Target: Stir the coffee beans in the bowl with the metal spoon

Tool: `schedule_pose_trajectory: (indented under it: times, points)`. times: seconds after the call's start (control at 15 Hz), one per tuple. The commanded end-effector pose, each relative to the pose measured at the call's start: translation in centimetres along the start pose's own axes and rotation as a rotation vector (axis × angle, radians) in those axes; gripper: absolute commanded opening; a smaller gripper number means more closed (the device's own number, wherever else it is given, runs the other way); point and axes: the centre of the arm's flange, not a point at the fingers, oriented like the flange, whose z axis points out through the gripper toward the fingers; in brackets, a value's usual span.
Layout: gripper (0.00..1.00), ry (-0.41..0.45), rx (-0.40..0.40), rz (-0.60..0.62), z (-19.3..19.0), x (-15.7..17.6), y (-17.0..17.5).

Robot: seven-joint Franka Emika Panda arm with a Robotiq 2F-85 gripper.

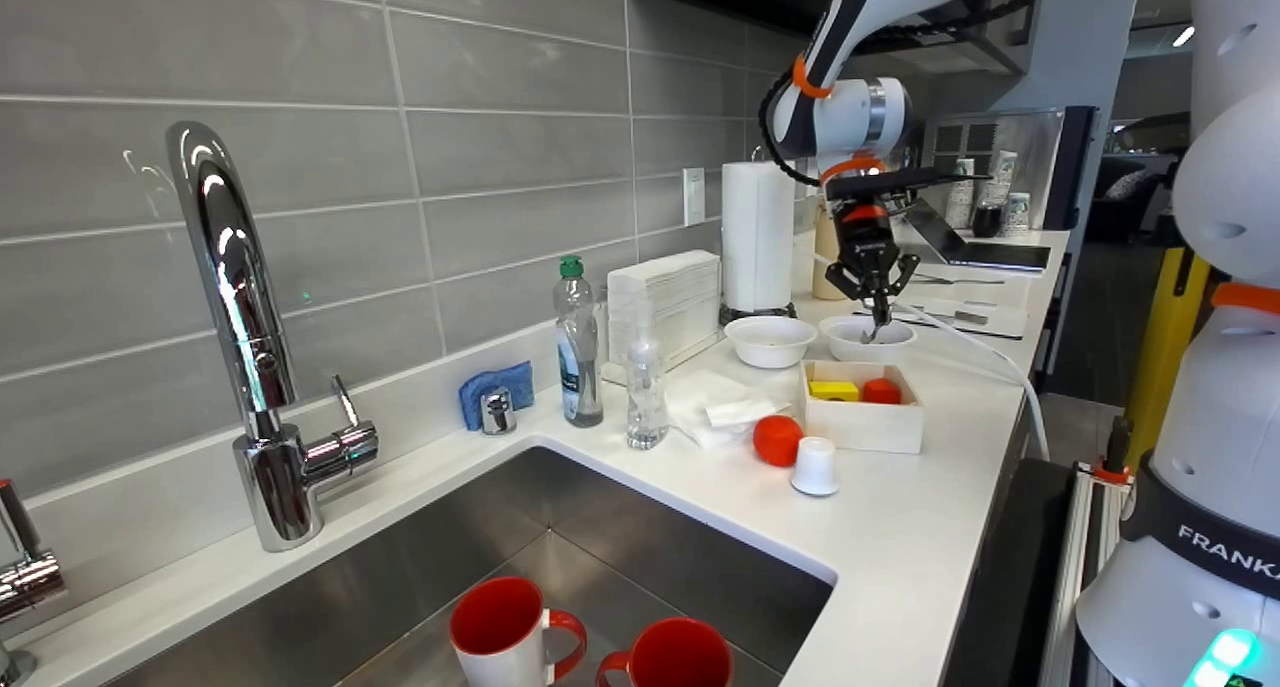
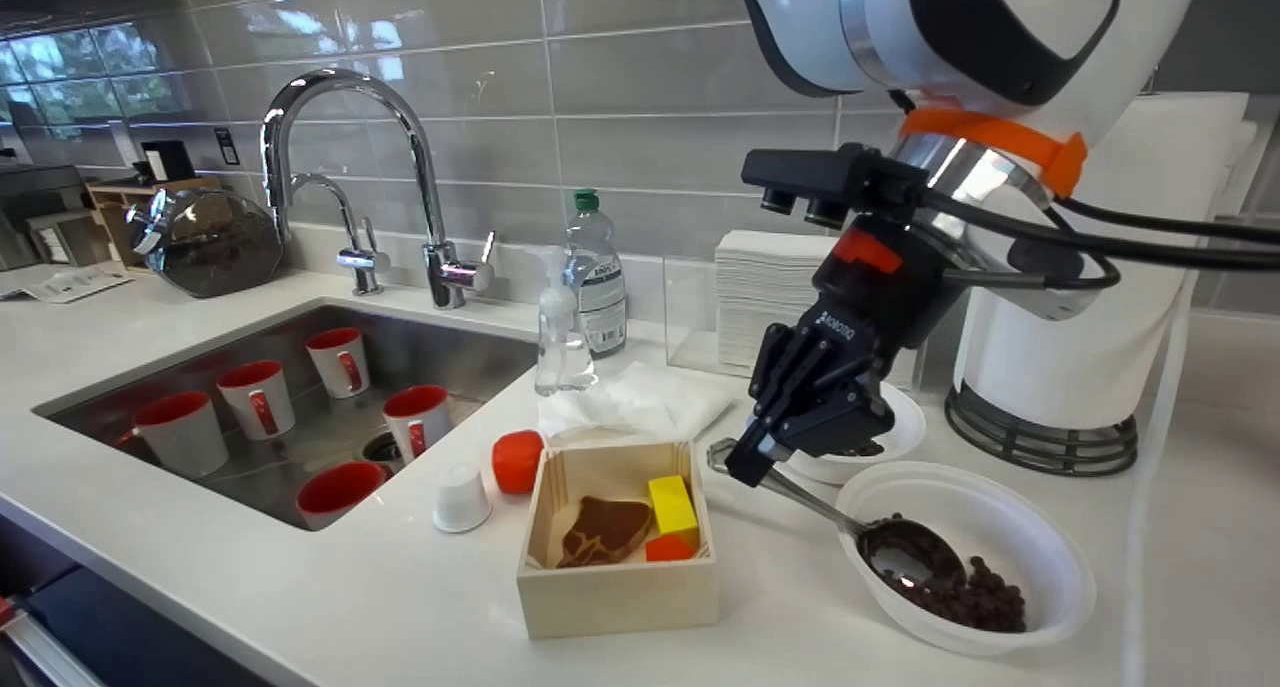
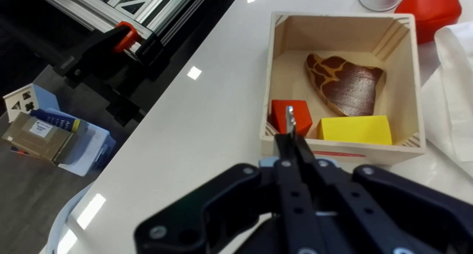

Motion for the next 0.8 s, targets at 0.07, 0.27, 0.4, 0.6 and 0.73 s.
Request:
schedule_pose_trajectory:
  times: [0.07,0.27,0.4,0.6,0.73]
  points:
    - [0.01,0.007,0.031,-0.039,-0.5,0.0,-1.1]
    - [0.01,0.043,0.083,-0.055,-1.3,-0.5,-0.6]
    - [0.01,0.071,0.102,-0.053,-1.7,-0.5,-0.2]
    - [0.01,0.107,0.085,-0.021,-1.9,0.0,0.4]
    - [0.01,0.112,0.062,-0.007,-1.8,0.5,0.8]
